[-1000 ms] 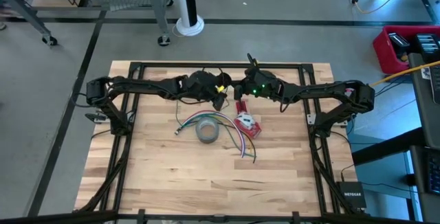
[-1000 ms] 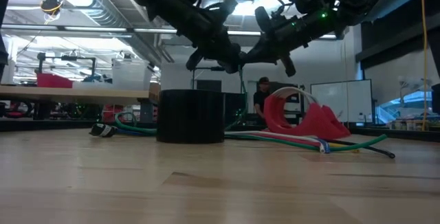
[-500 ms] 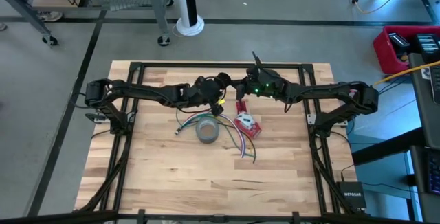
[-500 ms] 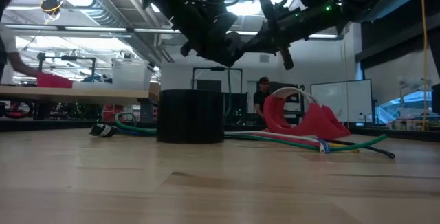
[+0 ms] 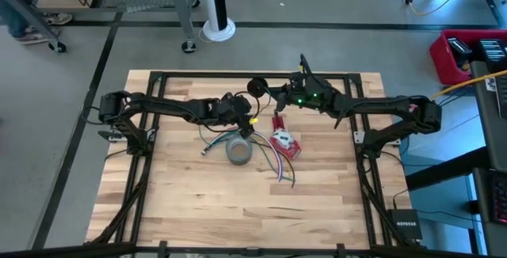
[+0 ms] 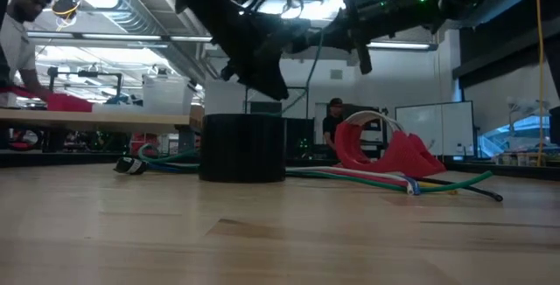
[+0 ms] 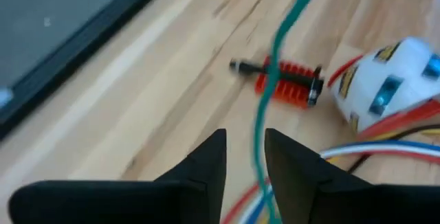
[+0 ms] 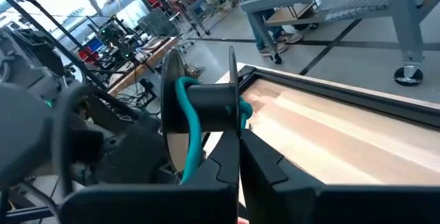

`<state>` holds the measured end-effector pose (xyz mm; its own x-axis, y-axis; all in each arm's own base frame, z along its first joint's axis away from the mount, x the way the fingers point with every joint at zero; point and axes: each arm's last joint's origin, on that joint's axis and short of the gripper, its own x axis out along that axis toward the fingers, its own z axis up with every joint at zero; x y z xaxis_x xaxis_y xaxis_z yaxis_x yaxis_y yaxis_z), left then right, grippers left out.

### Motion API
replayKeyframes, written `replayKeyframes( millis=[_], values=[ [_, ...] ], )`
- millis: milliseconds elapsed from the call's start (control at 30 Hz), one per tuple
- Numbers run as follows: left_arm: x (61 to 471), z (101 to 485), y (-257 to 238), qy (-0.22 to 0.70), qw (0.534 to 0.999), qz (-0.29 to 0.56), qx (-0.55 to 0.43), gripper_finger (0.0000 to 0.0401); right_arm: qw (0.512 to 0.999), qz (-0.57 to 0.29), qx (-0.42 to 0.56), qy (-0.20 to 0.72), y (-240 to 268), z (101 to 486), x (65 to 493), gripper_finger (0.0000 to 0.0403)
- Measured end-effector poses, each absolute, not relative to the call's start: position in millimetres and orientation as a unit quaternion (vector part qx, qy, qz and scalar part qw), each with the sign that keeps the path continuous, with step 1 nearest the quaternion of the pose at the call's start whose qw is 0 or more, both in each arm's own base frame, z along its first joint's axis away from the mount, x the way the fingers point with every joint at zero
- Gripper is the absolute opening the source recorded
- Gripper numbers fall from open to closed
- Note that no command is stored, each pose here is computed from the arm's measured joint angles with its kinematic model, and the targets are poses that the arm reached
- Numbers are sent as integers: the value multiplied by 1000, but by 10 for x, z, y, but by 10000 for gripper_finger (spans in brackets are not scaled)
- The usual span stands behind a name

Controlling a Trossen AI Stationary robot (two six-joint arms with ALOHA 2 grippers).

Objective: Coil cords
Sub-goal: Coil the green wire onto the black spool

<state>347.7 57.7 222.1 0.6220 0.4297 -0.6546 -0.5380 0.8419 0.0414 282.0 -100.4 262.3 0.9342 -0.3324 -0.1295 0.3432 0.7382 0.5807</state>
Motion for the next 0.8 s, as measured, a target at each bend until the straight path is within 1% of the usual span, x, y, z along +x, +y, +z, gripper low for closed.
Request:
replayKeyframes(
  millis=[100,167,367,533,800],
  values=[
    [3442,2187,573,356,885,283,-102,88,932,-181,313,7,-1003,2625,2820,3],
    [3446,2185,553,353,886,283,-104,79,931,-187,312,9,-1006,2619,2819,3],
    [3482,2208,413,344,895,276,-58,52,930,-193,312,7,-1030,2619,2810,3],
    [3495,2215,351,346,900,264,-34,39,930,-193,312,10,-1025,2613,2812,3],
    [3549,2282,361,311,912,268,3,35,937,-140,318,26,-994,2612,2823,3]
  ],
)
